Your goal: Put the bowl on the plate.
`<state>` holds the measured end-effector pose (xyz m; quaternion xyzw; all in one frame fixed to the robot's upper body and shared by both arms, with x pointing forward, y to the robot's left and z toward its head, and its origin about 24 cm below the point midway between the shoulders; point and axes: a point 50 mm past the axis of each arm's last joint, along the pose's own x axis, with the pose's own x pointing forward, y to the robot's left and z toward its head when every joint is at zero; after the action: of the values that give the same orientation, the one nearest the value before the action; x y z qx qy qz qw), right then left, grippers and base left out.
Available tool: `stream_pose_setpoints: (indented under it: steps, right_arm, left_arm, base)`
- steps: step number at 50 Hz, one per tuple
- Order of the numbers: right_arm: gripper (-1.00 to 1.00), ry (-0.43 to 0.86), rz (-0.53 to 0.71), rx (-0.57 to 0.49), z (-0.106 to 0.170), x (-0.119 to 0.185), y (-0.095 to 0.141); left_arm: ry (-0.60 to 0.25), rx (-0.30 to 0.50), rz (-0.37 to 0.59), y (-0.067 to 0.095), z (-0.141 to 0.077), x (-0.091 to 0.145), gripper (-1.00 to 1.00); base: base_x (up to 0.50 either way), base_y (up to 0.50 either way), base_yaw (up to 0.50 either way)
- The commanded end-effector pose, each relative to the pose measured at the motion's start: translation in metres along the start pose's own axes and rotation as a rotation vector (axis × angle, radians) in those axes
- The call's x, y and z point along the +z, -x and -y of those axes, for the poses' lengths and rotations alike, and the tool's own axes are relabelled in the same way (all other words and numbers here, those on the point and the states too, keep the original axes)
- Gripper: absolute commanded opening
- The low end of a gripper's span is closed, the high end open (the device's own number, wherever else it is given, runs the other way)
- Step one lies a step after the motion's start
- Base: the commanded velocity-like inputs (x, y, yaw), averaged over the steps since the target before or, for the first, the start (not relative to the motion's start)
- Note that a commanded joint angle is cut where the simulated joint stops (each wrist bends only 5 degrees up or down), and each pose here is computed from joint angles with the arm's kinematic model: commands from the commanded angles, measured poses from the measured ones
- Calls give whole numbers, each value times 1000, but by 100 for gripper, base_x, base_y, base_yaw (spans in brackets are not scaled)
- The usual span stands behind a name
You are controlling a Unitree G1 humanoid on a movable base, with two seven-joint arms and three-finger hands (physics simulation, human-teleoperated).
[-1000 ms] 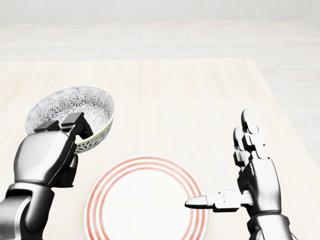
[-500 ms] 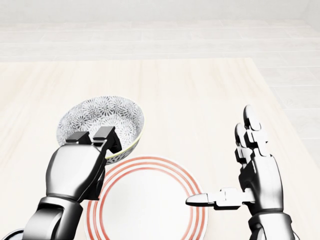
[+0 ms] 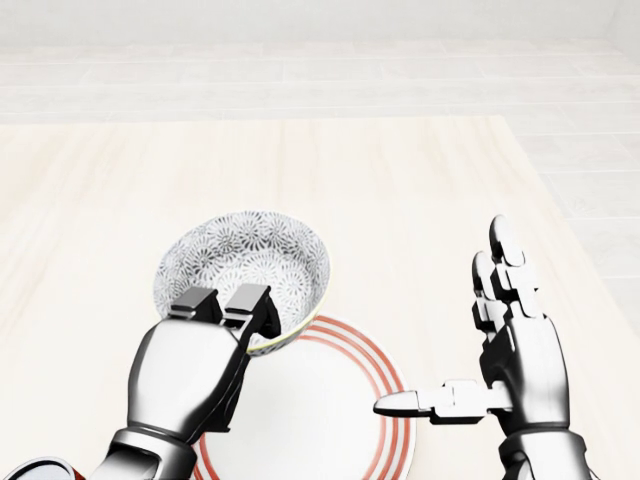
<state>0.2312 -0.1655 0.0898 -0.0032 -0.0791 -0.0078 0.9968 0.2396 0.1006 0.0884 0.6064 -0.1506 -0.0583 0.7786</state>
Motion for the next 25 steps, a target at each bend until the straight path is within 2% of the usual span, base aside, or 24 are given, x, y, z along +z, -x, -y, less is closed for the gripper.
stream_pose_setpoints:
  steps: [1,20,25]
  right_arm:
    - [100,-4,-14,-3,0,-3,2]
    - [100,0,-23,1,-1,-5,0]
    - [100,-3,-66,-3,0,-15,3]
  left_arm:
    - [-27,30,17,7,8,5,-100]
    - [-1,25,17,17,16,7,-100]
    - [-10,6,24,20,21,9,-100]
  base:
    - [0,0,0]
    - [0,0,0]
    - [0,0,0]
